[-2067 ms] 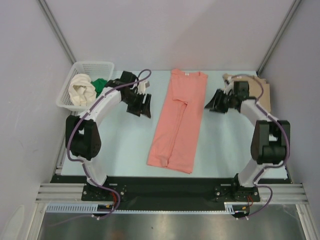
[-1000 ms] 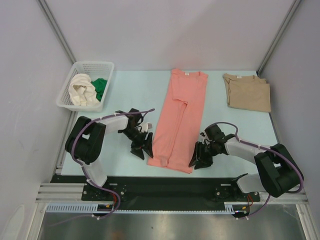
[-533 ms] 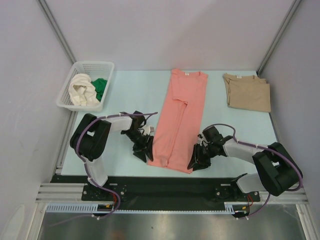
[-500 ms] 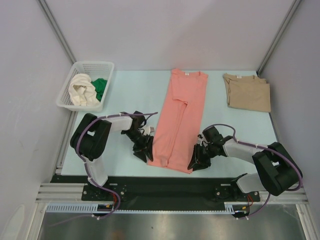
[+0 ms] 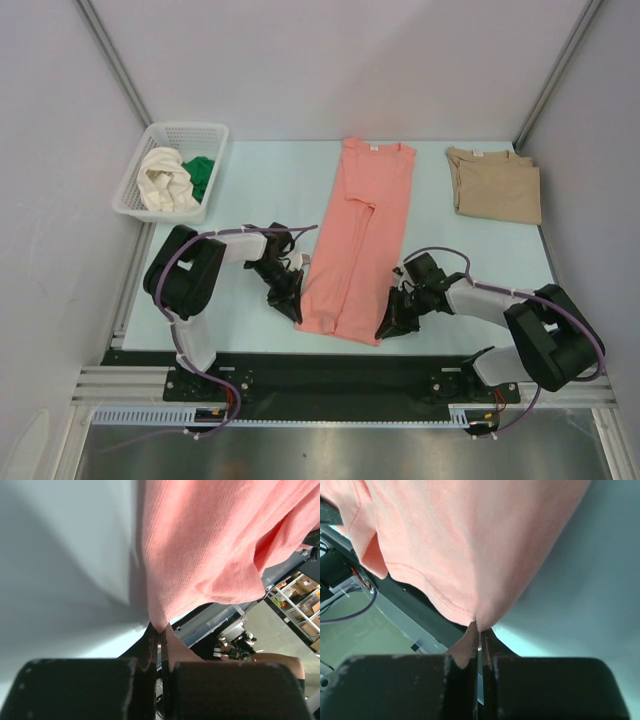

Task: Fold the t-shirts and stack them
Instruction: Fold the tshirt

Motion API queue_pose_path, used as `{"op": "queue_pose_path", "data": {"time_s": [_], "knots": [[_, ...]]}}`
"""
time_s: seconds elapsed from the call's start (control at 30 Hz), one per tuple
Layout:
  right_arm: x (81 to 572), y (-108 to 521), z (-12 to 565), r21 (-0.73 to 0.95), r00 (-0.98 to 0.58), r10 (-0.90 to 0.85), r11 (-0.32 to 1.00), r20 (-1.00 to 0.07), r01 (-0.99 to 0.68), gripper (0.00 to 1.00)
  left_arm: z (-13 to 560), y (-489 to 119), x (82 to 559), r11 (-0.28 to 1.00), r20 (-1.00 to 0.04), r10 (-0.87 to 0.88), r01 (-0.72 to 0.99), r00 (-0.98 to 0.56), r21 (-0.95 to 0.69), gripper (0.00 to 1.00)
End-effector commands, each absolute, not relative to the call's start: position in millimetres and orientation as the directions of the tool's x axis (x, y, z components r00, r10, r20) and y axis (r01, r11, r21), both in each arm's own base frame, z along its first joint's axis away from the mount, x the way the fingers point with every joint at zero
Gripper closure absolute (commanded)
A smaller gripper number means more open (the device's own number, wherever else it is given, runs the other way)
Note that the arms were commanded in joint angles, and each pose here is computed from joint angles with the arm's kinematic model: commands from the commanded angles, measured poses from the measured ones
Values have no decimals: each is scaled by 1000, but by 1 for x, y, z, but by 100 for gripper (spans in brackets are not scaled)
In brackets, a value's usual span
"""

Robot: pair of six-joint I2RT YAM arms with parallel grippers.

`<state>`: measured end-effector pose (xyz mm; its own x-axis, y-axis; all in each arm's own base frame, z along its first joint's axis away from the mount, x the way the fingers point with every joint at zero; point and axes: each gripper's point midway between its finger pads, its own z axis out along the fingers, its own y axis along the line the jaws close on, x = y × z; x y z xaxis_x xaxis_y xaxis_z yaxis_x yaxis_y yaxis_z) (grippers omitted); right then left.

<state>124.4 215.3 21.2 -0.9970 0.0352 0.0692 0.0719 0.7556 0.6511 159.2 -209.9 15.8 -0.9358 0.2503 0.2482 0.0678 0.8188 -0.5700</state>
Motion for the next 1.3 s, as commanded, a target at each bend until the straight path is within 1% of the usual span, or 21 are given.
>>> {"op": "queue_pose_path", "data": {"time_s": [0.0,0.17,0.33,0.43,0.63,0.67,0.73,0.8,0.93,0.97,1.03,1.07,1.1,1.2,1.23,1.27], "knots": [[127,221,32,687,-1000,16,727,19,25,100,29,-218,172,788,154,282,138,-947,-600,100],[127,218,44,690,-1000,-6,724,-17,-16,100,45,-219,187,773,64,326,227,-943,-592,100],[139,220,71,718,-992,-32,687,-124,-112,100,70,-220,206,759,-51,353,318,-934,-568,100],[147,216,80,721,-989,-24,682,-149,-125,100,84,-221,216,751,-107,367,362,-924,-553,100],[177,211,110,734,-972,0,655,-237,-179,100,106,-219,233,751,-167,398,425,-902,-506,100],[184,212,118,734,-964,3,649,-265,-200,100,115,-220,244,744,-206,400,447,-893,-496,100],[196,208,126,731,-955,27,650,-294,-207,100,121,-220,252,744,-231,405,466,-885,-479,99],[212,204,135,730,-942,63,650,-329,-212,100,131,-224,269,738,-279,410,496,-868,-457,100],[233,197,143,725,-925,104,655,-366,-213,100,140,-232,291,723,-321,430,535,-844,-438,100],[238,196,144,721,-921,111,659,-373,-213,100,148,-235,299,711,-352,437,557,-828,-428,100],[253,191,150,716,-906,138,664,-401,-216,100,142,-238,307,711,-340,442,555,-830,-431,100],[258,190,152,714,-900,145,665,-411,-219,100,148,-241,316,705,-363,442,568,-820,-425,100],[266,189,154,710,-889,156,666,-431,-228,100,140,-242,321,707,-347,446,562,-825,-429,99],[288,184,158,710,-868,189,666,-459,-230,100,147,-249,345,700,-397,437,582,-807,-414,100],[293,183,159,707,-862,196,668,-467,-231,100,139,-251,352,704,-385,440,578,-811,-413,100],[300,180,156,706,-862,207,674,-462,-216,100,148,-256,364,695,-422,438,597,-794,-401,100]]}}
